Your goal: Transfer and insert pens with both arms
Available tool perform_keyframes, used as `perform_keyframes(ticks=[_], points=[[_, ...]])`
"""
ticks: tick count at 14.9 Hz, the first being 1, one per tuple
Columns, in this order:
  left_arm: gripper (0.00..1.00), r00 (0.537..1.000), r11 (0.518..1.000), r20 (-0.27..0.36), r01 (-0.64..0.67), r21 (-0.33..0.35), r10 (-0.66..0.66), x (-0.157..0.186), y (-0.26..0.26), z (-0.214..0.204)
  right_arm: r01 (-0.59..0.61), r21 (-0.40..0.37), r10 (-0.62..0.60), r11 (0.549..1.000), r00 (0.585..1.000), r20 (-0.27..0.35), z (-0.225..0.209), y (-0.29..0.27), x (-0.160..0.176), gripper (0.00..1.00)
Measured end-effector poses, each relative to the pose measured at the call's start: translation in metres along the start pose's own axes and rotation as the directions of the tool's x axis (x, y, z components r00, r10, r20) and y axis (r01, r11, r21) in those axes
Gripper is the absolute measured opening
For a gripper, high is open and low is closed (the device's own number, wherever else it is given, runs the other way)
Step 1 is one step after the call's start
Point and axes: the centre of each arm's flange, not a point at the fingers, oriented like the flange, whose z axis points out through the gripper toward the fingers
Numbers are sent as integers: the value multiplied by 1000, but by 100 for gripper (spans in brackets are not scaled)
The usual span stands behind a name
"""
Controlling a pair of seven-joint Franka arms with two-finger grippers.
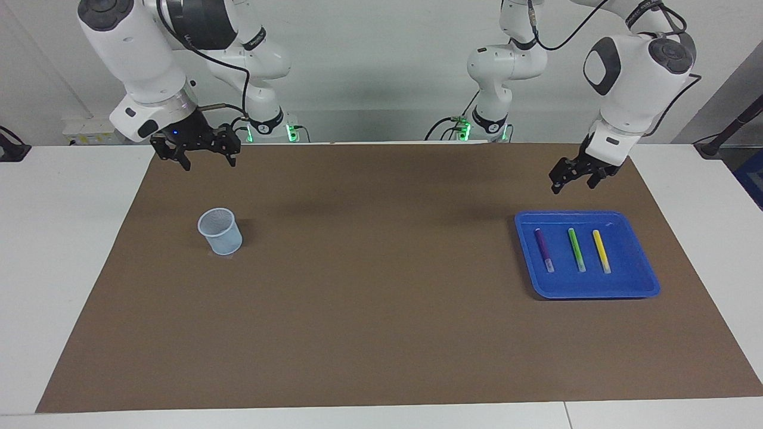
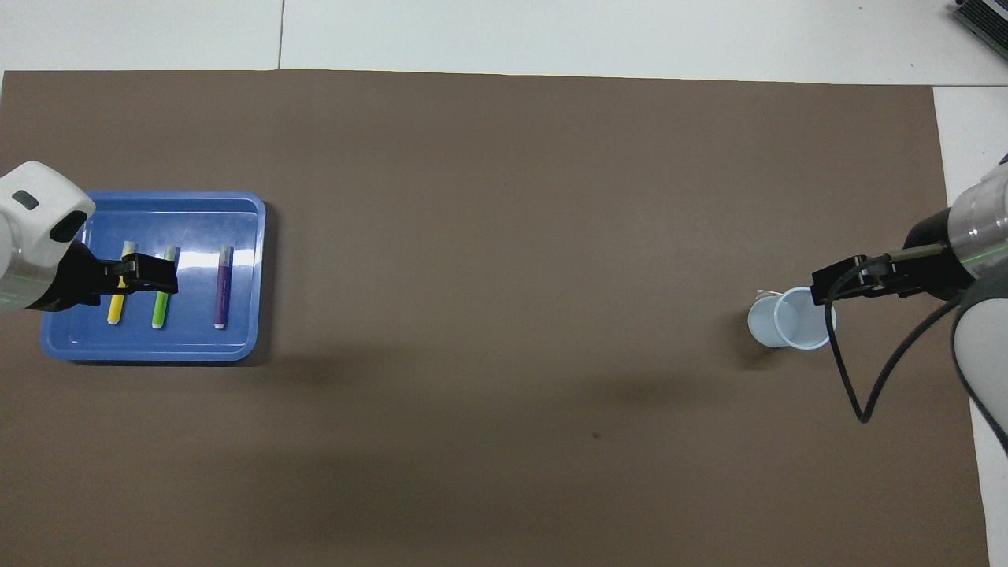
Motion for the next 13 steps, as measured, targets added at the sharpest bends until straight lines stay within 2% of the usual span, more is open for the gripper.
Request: perform_keyframes(ticks=[6,13], points=[[100,1000,1000,25,-18,3,18,-8,1,31,61,3,-61,998,998,-15,0,-2,2,100],[100,999,999,13,-40,1,40,-12,-19,78,58,163,-52,985,998,-46,17,-19,4,100]])
